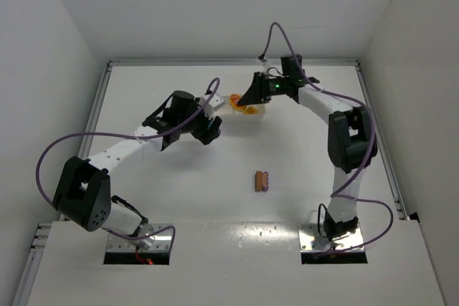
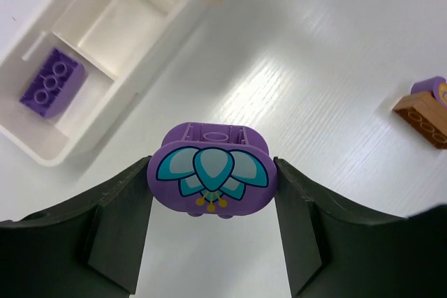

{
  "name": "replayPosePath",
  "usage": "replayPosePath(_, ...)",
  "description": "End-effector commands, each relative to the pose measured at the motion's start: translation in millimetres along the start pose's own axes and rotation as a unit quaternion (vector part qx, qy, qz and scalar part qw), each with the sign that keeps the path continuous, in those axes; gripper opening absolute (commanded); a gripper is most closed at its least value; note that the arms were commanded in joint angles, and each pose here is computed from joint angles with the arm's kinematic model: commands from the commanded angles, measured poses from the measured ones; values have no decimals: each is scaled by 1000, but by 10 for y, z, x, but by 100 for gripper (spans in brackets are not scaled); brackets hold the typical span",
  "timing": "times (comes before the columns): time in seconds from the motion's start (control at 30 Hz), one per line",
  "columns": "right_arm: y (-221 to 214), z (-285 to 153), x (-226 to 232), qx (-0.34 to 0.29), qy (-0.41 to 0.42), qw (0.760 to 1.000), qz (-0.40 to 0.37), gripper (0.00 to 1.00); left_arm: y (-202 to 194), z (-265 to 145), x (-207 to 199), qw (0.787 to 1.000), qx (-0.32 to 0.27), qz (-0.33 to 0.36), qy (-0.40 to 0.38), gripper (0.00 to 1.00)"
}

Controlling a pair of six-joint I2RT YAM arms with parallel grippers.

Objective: Sort the legos into containers by color

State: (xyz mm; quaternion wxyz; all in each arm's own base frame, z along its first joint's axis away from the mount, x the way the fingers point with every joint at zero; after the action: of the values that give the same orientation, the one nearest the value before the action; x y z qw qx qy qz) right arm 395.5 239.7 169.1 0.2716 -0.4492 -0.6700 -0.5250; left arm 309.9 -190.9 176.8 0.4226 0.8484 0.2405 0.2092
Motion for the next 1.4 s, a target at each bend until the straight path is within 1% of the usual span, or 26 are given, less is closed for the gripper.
replayPosePath(0.0, 456, -471, -14, -96, -98, 988, -67, 0, 17, -60, -9, 1000, -10, 5, 2, 21)
replayPosePath(0.07, 479, -601, -225, -117, -182, 973, -81, 0, 11, -61, 6, 1000, -7, 5, 7, 21)
replayPosePath(0.13, 465, -664, -334, -124, -227, 962, -90, 0, 47, -68, 23, 1000, -11, 11, 9, 21)
replayPosePath(0.17, 425, -670, -441, -125, -266, 952, -87, 0, 43, -69, 33, 1000, -10, 11, 13, 21)
replayPosePath(0.2, 408, -655, -462, -118, -279, 947, -101, 0, 92, -78, 51, 1000, -15, 12, 16, 21)
replayPosePath(0.27, 430, -680, -520, -125, -313, 935, -108, 0, 114, -65, 79, 1000, -14, 13, 21, 21)
replayPosePath(0.3, 414, -667, -566, -119, -315, 935, -110, 0, 157, -73, 94, 999, -19, 14, 23, 21)
replayPosePath(0.33, 385, -679, -661, -114, -334, 929, -106, 0, 182, -58, 121, 999, -19, 15, 28, 21)
replayPosePath(0.4, 429, -663, -659, -114, -347, 924, -114, 0, 218, -82, 191, 999, -21, 13, 41, 21)
replayPosePath(0.43, 408, -659, -746, -109, -358, 920, -113, 0, 179, -48, 202, 999, -13, 11, 43, 21)
replayPosePath(0.47, 368, -604, -801, -101, -362, 920, -110, 0, 237, -56, 272, 999, -19, 6, 51, 21)
replayPosePath(0.5, 416, -619, -784, -105, -365, 917, -119, 6, 274, -64, 285, 998, -23, 7, 53, 21)
replayPosePath(0.57, 363, -573, -872, -89, -376, 915, -115, 17, 279, -34, 341, 998, -21, -2, 56, 21)
replayPosePath(0.6, 385, -556, -896, -89, -376, 915, -115, 28, 340, -61, 394, 998, -29, -7, 63, 21)
replayPosePath(0.63, 365, -543, -902, -87, -389, 910, -114, 35, 334, -45, 440, 998, -28, -10, 64, 21)
replayPosePath(0.7, 372, -506, -909, -83, -391, 908, -121, 48, 374, 9, 517, 997, -28, -18, 68, 21)
replayPosePath(0.77, 350, -490, -952, -79, -392, 909, -118, 55, 368, 97, 618, 997, -21, -27, 75, 21)
replayPosePath(0.8, 350, -490, -952, -79, -392, 909, -118, 55, 416, 85, 637, 996, -27, -26, 77, 21)
replayPosePath(0.83, 350, -490, -952, -79, -392, 909, -118, 60, 341, 160, 713, 996, -13, -33, 84, 21)
replayPosePath(0.9, 350, -490, -952, -79, -392, 909, -118, 63, 367, 230, 792, 995, -13, -46, 88, 21)
replayPosePath(0.97, 368, -495, -901, -82, -387, 911, -121, 63, 264, 370, 882, 994, 6, -60, 96, 21)
replayPosePath(1.0, 388, -499, -840, -87, -379, 913, -120, 63, 299, 413, 913, 993, 4, -65, 97, 21)
replayPosePath(1.07, 377, -528, -737, -92, -371, 916, -121, 63, 210, 536, 1001, 991, 19, -78, 107, 21)
replayPosePath(1.13, 369, -543, -646, -94, -360, 920, -125, 63, 134, 616, 1029, 989, 35, -87, 112, 27)
replayPosePath(1.27, 288, -568, -553, -93, -346, 925, -128, 63, -11, 749, 1106, 984, 58, -113, 126, 43)
replayPosePath(1.37, 206, -584, -528, -90, -342, 927, -127, 63, -43, 780, 1183, 980, 63, -127, 141, 44)
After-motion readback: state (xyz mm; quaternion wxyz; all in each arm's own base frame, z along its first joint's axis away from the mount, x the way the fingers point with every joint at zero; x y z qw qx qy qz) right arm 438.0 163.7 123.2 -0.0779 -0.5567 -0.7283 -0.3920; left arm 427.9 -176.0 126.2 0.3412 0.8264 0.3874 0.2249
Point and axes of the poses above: each gripper's point midway between its finger pads, its own z axis out along the fingers, its own x axis along the line the jaws close on, y = z × x, the point moved 5 cm from there along -z, back along the fingers, and after that the axes turned 9 degrees about z, right-handed, at the moved point
